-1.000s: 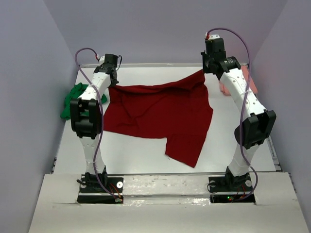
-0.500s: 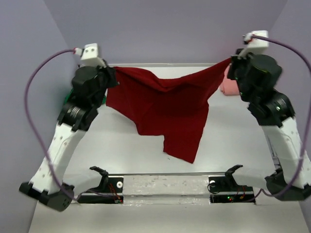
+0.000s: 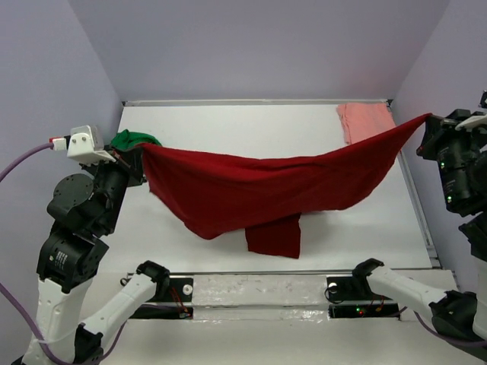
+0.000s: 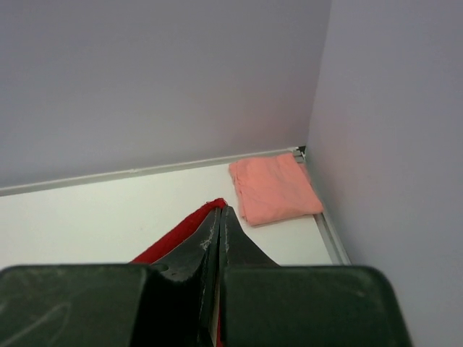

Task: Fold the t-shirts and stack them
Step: Flatten the tshirt out

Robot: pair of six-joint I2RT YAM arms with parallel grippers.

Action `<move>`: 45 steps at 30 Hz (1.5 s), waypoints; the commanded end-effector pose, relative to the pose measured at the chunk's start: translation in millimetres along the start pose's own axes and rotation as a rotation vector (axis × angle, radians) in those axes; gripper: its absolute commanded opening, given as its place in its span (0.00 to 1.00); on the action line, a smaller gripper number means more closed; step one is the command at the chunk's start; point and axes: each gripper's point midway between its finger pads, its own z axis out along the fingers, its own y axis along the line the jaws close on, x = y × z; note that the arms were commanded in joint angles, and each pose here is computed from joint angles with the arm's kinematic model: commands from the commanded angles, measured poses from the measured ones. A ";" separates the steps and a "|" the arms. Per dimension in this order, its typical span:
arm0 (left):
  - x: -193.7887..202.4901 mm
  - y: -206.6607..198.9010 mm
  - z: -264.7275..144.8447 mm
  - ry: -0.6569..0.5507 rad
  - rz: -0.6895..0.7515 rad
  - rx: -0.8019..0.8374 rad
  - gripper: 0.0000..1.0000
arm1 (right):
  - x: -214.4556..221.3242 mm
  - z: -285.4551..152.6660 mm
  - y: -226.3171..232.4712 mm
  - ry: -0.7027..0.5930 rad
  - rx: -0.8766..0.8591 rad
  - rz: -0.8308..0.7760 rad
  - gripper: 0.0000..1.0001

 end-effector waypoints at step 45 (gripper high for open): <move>111.9 56.8 263.4 0.348 0.058 -0.246 0.00 | 121.8 287.1 172.8 0.265 -0.135 -0.213 0.00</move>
